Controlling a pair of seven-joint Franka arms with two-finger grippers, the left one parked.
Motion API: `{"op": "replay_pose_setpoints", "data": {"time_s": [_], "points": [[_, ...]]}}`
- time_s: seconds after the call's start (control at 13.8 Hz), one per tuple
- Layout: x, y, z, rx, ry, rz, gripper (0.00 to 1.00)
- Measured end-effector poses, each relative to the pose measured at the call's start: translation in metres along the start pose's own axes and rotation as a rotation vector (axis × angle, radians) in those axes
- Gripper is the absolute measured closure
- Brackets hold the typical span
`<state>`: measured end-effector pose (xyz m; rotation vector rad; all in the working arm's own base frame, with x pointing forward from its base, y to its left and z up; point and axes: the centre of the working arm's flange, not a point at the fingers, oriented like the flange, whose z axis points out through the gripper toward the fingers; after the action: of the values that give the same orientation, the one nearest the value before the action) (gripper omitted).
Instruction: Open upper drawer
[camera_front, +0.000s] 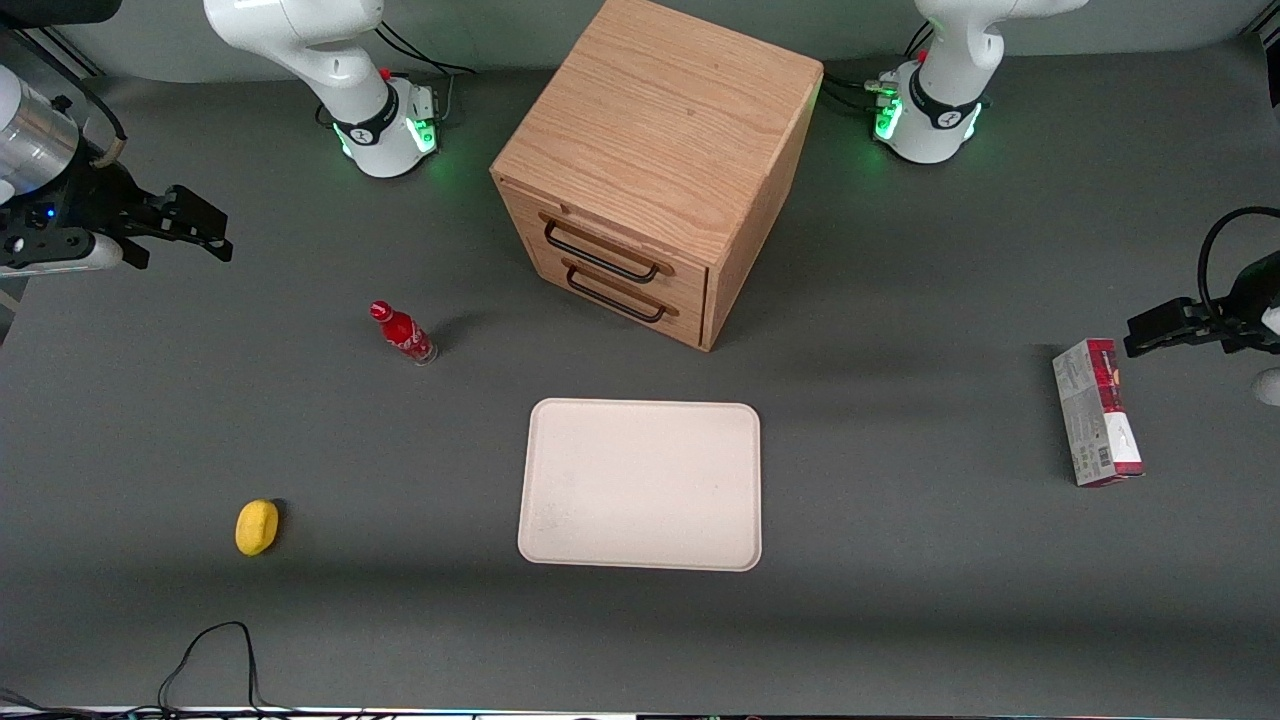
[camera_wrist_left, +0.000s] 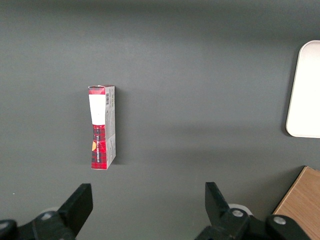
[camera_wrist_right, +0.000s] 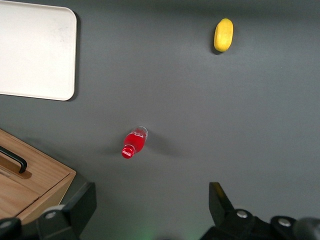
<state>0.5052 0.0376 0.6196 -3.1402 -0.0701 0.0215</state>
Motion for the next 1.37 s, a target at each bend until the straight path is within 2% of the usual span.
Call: {"op": "replay_pose_setpoints", "data": {"time_s": [0.29,0.51,0.72,0.87,1.16,1.23,1.37], "points": [[0.002,-0.002,0.003,0.01,-0.003,-0.001,0.0],[0.014,-0.034,0.01,0.075,-0.011,-0.042,0.0],[0.021,-0.133,0.014,0.075,-0.013,-0.212,0.0],[0.017,-0.196,0.024,0.084,-0.032,-0.328,0.0],[-0.026,-0.321,0.041,0.122,-0.079,-0.575,0.0],[-0.038,-0.344,0.047,0.145,-0.102,-0.625,0.0],[-0.053,-0.374,0.059,0.241,-0.145,-0.714,0.0]]}}
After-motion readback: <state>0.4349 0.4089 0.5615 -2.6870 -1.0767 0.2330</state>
